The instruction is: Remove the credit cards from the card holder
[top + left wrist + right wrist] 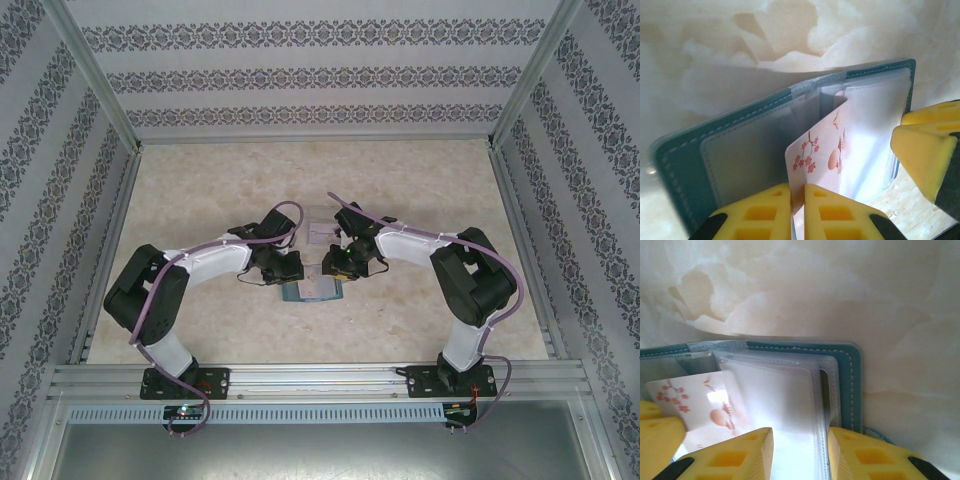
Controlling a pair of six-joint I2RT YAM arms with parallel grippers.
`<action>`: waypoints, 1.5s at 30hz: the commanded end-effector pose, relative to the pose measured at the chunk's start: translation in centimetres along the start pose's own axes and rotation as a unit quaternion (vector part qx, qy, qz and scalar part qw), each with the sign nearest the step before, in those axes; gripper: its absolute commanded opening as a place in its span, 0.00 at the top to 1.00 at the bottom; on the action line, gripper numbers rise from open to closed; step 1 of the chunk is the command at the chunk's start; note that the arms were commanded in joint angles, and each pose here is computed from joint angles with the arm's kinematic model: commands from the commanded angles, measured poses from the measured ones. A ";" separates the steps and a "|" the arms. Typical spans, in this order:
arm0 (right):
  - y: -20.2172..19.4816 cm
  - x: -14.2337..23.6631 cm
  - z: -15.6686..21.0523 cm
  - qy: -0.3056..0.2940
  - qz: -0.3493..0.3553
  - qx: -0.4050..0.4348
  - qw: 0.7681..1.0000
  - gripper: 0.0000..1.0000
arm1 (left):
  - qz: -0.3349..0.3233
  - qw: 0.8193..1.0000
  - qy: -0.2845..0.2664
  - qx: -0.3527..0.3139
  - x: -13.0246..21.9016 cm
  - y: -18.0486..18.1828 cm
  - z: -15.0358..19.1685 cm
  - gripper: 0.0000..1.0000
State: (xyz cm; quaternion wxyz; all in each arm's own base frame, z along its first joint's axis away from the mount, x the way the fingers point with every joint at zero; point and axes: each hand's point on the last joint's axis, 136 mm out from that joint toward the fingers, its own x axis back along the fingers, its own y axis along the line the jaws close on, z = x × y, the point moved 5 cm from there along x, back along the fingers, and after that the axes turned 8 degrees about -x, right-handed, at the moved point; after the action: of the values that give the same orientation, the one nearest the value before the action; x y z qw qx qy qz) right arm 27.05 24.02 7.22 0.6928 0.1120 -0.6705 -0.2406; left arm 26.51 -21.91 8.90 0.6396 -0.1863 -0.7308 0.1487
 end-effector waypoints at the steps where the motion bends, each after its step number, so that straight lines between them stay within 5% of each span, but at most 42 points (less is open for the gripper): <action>1: -0.9 0.3 0.7 0.001 0.026 0.003 1.000 0.65 | -0.041 0.999 0.013 -0.016 1.2 0.8 0.8 0.88; 24: -0.3 1.5 0.4 -0.014 0.019 0.008 1.000 0.65 | -0.060 0.998 -0.008 -0.025 3.1 0.3 -0.1 0.91; 35: 2.0 3.6 1.0 -0.036 -0.027 0.021 0.999 0.66 | -0.017 0.999 -0.022 -0.019 3.0 -1.1 -0.9 0.94; 45: 3.4 1.8 2.2 -0.003 -0.029 0.037 0.999 0.66 | 0.012 1.000 0.000 -0.017 1.5 -1.7 -1.2 0.89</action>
State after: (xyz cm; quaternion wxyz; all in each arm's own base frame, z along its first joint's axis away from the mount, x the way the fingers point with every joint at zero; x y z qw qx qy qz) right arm 25.42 25.60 10.70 0.6721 0.1544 -0.6865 -0.2304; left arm 26.75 -21.84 10.97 0.6364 -0.1902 -0.7358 0.1320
